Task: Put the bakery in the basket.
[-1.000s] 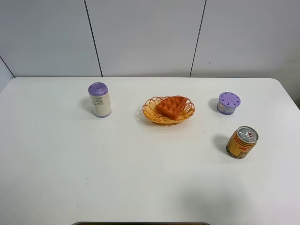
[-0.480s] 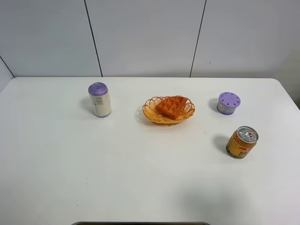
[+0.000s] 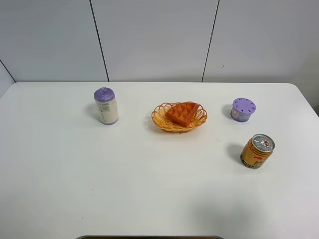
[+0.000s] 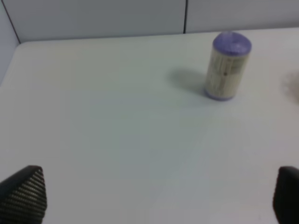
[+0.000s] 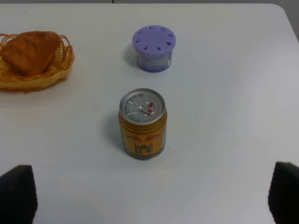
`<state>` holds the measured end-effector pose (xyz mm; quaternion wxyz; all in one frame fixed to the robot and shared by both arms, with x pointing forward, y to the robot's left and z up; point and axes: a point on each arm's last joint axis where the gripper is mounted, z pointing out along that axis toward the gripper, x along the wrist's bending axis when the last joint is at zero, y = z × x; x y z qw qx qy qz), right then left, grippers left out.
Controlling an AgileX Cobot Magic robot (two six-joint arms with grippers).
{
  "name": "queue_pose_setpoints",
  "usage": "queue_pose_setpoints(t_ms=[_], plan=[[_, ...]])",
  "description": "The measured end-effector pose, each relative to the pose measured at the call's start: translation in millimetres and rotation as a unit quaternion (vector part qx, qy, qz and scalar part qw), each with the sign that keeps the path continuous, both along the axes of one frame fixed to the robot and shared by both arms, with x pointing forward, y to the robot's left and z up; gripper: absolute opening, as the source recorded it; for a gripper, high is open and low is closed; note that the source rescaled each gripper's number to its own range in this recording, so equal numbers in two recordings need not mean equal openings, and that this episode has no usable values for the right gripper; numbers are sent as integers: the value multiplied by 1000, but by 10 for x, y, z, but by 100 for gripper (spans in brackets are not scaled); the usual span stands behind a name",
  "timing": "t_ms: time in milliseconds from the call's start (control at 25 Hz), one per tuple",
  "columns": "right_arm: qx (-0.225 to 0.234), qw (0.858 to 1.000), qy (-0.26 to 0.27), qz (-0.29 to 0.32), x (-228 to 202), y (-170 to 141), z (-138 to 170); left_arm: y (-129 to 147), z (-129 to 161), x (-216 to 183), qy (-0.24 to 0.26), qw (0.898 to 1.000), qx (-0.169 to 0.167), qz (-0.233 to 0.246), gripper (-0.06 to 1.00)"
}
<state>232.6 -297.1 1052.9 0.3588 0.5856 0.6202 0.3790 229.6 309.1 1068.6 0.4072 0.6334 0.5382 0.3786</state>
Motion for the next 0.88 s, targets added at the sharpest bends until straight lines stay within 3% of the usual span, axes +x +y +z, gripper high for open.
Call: queue_pose_setpoints(t_ms=[200,520,880], plan=[[0,1000,0,0,0,0,0,-30,-131,44,31,999,-8,-6,98],[0,1000,0,0,0,0,0,-32,-133,43,32,999,-10,-6,98],[0,1000,0,0,0,0,0,-39,-133,37,32,998,-13,49,98]])
